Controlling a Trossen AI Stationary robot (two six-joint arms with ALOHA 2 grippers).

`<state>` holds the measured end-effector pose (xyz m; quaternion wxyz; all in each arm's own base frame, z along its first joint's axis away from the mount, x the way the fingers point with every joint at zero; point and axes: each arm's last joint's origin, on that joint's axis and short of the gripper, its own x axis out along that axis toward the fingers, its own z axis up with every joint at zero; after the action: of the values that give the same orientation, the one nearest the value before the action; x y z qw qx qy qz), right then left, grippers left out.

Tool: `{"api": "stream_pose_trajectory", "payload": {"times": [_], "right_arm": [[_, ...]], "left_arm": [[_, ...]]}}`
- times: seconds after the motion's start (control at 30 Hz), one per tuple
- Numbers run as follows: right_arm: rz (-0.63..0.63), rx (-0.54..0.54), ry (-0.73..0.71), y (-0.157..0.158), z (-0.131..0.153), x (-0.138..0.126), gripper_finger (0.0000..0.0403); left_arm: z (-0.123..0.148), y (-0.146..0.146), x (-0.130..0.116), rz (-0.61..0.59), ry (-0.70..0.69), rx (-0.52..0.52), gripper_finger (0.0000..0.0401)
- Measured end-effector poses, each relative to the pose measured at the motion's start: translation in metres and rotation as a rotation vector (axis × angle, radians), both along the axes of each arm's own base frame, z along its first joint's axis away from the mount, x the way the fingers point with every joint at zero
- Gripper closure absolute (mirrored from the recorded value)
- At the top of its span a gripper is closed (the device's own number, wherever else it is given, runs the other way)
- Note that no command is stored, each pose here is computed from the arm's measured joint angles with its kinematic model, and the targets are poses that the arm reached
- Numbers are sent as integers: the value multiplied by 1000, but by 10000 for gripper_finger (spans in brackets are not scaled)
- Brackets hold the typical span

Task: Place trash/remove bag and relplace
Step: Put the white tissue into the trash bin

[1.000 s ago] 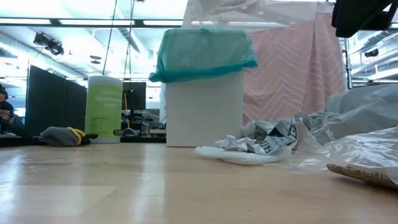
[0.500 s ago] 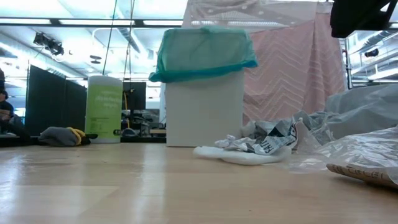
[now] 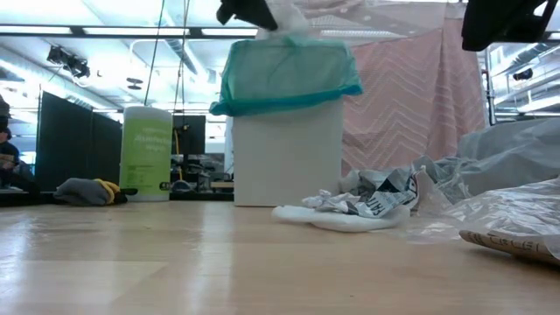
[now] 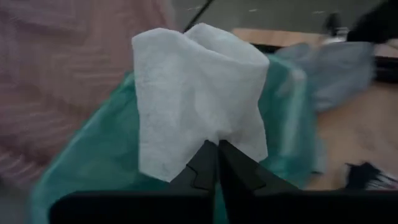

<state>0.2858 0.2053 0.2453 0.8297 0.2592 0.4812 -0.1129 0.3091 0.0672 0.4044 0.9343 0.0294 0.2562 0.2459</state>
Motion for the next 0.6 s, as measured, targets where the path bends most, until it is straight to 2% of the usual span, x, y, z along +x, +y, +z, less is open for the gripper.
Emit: {"api": "stream_pose_trajectory", "payload": {"times": [0.23, 0.37, 0.43, 0.5, 0.6], "right_arm": [[7, 5, -16, 1, 1, 1, 380], [8, 6, -17, 1, 1, 1, 381], [8, 6, -17, 1, 1, 1, 380], [8, 6, -17, 1, 1, 1, 379], [8, 6, -17, 1, 1, 1, 378]], "left_arm": [[1, 0, 1, -55, 24, 49, 302], [-1, -1, 0, -57, 31, 26, 269], [-1, -1, 0, -34, 10, -10, 258], [3, -4, -5, -37, -41, -92, 254], [14, -18, -14, -175, -105, -208, 256]]}}
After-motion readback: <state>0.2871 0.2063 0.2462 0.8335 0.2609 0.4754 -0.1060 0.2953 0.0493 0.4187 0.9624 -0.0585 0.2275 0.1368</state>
